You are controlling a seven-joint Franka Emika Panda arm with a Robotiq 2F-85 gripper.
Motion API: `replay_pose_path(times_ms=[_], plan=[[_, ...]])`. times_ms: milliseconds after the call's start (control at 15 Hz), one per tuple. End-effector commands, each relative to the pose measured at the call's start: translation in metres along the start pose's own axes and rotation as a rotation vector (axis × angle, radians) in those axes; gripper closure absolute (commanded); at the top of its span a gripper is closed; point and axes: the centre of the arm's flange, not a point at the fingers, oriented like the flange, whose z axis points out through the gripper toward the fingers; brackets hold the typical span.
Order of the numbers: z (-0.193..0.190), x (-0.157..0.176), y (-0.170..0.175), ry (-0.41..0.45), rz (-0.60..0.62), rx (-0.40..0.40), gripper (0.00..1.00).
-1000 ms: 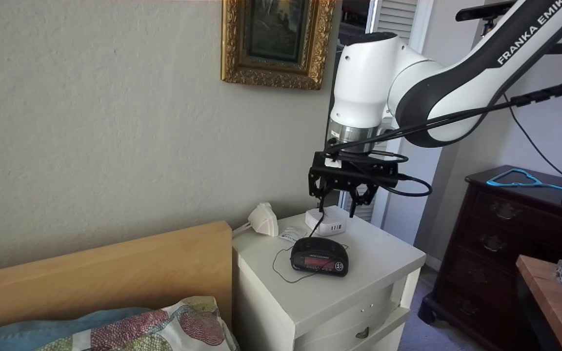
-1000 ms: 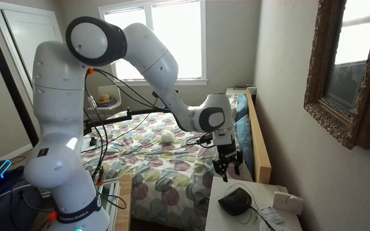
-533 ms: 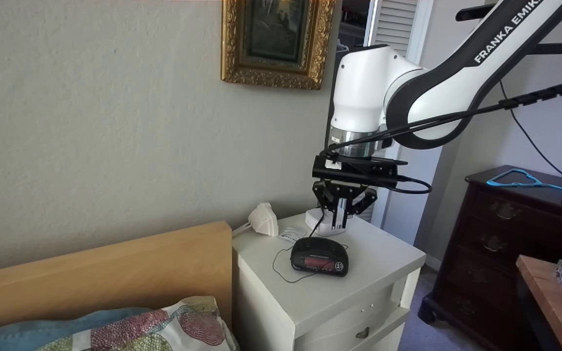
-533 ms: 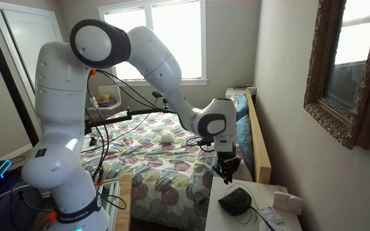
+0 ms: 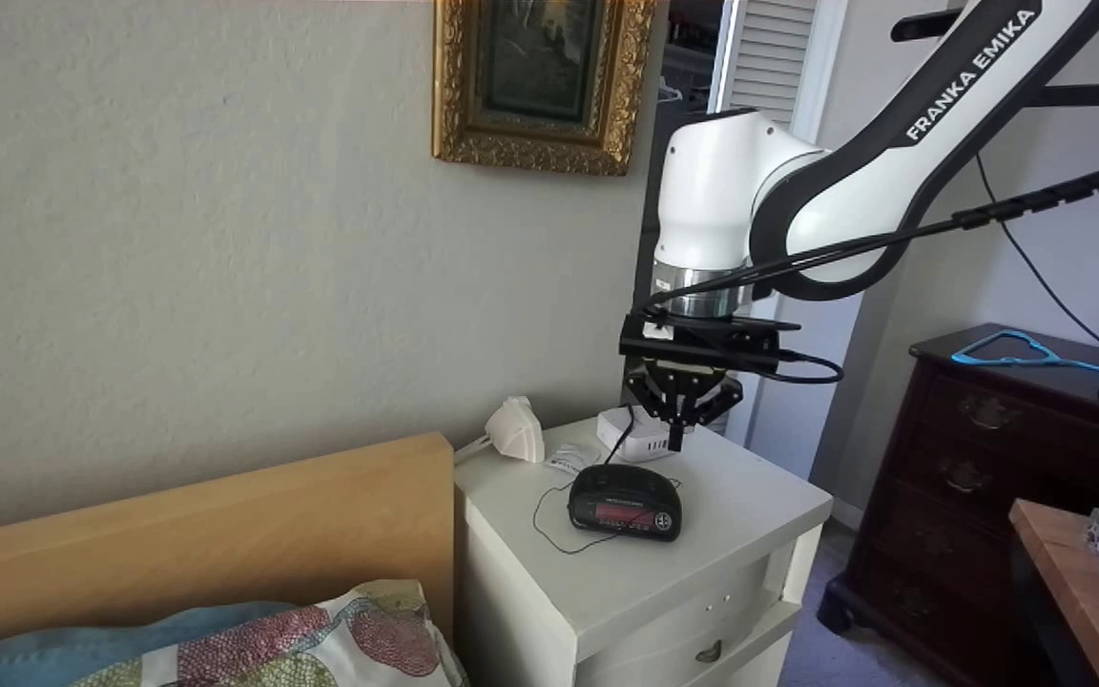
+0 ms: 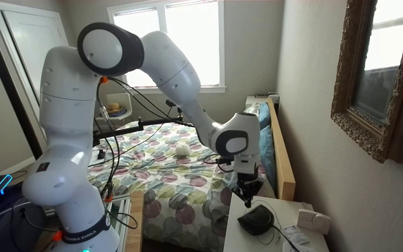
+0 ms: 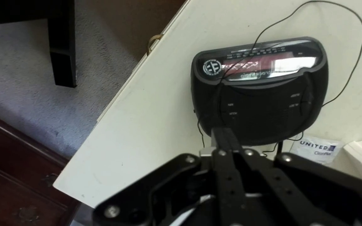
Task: Press the right button on the black alarm clock
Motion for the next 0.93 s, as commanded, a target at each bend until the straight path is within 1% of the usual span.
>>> replay_pose_path(times_ms=[0, 267, 533, 867], plan=[[0.008, 0.010, 0.010, -0.034, 0.017, 0.001, 0.98], [0.019, 0.011, 0.016, -0.040, 0.032, 0.020, 0.98], [0.032, 0.010, 0.018, -0.059, 0.026, 0.077, 0.98], [0.049, 0.008, 0.018, -0.088, 0.017, 0.102, 0.98]])
